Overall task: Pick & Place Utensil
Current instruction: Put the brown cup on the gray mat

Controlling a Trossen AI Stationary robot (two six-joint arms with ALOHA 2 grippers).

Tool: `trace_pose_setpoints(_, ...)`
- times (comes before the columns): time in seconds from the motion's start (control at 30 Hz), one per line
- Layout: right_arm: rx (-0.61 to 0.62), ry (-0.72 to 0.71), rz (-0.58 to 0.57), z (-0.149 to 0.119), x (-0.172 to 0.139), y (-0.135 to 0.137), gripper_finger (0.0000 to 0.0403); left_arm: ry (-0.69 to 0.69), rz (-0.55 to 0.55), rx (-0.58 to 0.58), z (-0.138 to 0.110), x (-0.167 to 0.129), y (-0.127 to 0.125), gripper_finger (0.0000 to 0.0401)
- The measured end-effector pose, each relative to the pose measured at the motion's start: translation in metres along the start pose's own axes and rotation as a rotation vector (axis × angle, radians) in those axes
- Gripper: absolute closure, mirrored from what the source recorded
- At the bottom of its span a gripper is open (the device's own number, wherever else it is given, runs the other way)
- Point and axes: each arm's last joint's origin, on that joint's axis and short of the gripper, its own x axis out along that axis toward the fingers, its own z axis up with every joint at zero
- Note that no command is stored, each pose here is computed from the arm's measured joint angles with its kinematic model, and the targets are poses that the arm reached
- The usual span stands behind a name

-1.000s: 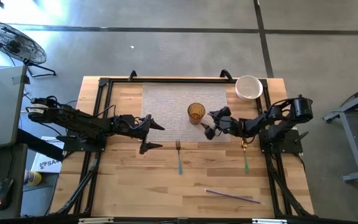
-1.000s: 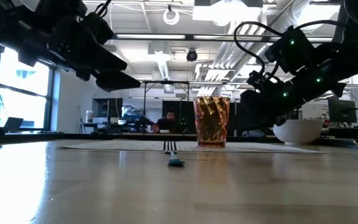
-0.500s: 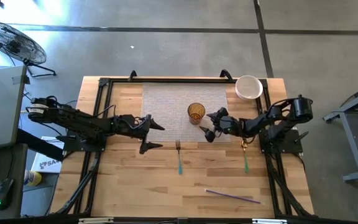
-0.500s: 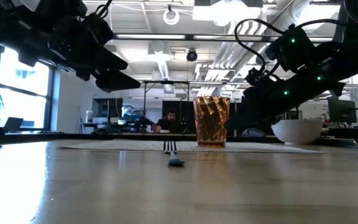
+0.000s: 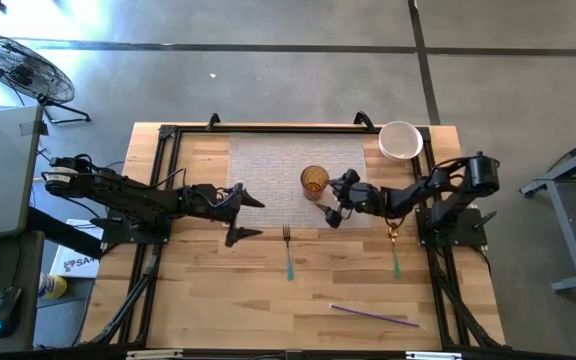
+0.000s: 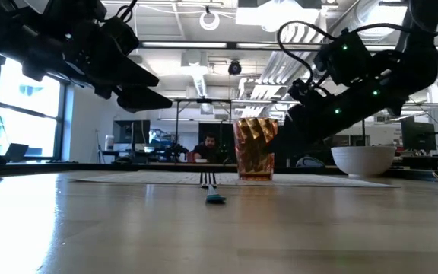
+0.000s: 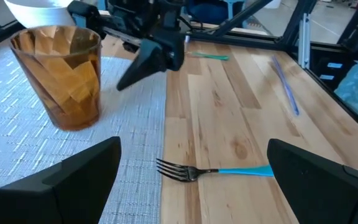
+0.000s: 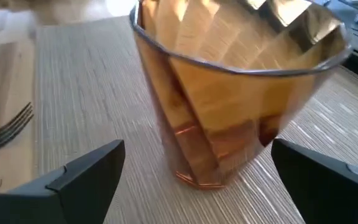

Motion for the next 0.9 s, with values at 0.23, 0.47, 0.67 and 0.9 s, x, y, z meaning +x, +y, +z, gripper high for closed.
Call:
trace_pose_setpoints(0.23, -0.027, 0.006, -0.113, -0.006, 0.018, -0.006, 0.0003, 0.001, -0.021, -0.007, 0.0, 0.0, -0.001, 0.0002)
trace_pose_setpoints(0.47, -0.027, -0.146, 0.016, -0.006, 0.032, -0.007, 0.0003, 0.002, -0.019, -0.007, 0.0, 0.0, -0.001, 0.0002)
trace_pose_setpoints(0.67, -0.044, -0.16, 0.054, -0.014, 0.057, -0.005, 0.0006, 0.003, -0.019, -0.007, 0.0, 0.0, -0.001, 0.0002)
trace_pose_setpoints(0.9, -0.037, -0.196, 0.094, -0.007, 0.059, -0.003, 0.0006, 0.011, -0.018, -0.008, -0.001, 0.0, 0.0, 0.0002)
